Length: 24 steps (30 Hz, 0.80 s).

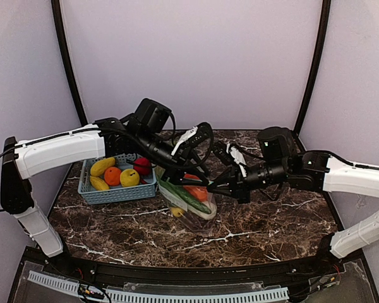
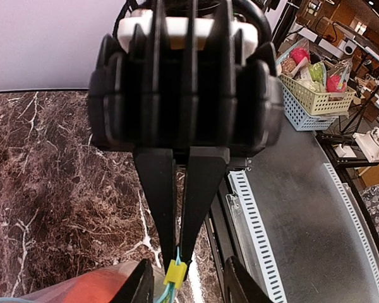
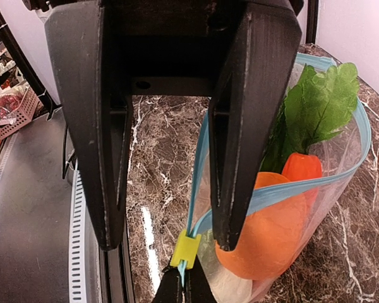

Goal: Place the food in the zip-top bag and seal the zipper
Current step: Zip the zipper of the food storage bag.

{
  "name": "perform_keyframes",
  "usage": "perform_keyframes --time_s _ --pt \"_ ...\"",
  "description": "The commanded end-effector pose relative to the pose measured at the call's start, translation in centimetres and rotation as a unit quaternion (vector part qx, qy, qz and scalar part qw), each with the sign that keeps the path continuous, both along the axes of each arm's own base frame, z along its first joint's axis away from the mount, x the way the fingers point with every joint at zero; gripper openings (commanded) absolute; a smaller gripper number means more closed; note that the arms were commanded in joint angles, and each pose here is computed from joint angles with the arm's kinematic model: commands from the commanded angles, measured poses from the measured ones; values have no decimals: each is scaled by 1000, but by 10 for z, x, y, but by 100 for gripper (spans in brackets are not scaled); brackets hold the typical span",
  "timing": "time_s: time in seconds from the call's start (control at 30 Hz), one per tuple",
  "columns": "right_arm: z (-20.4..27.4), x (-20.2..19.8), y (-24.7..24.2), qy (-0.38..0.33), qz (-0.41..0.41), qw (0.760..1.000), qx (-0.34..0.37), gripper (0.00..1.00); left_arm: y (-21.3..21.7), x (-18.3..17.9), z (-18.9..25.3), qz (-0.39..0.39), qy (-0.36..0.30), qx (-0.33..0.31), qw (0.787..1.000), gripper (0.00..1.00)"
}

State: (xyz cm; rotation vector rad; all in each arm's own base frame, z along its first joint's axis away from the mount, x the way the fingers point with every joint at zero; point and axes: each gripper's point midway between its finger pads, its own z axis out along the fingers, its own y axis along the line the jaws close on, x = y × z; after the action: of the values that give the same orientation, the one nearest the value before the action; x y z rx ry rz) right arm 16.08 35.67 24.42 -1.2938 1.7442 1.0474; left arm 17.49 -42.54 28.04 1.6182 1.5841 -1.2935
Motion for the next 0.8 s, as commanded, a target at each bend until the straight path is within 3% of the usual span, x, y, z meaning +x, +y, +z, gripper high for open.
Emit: perform_keyframes --time_s 0.0,0.37,0.5,0.77 --pt "27 -1 1 -22 8 999 45 0 4 -4 -15 -5 -1 23 1000 37" --pt "25 0 3 -20 10 999 45 0 1 5 -28 12 -24 45 999 36" --pt "23 1 3 -20 7 999 43 0 0 5 -28 12 -24 46 999 28" --pt "19 7 1 -12 -16 999 34 0 1 5 -28 12 -26 52 998 2"
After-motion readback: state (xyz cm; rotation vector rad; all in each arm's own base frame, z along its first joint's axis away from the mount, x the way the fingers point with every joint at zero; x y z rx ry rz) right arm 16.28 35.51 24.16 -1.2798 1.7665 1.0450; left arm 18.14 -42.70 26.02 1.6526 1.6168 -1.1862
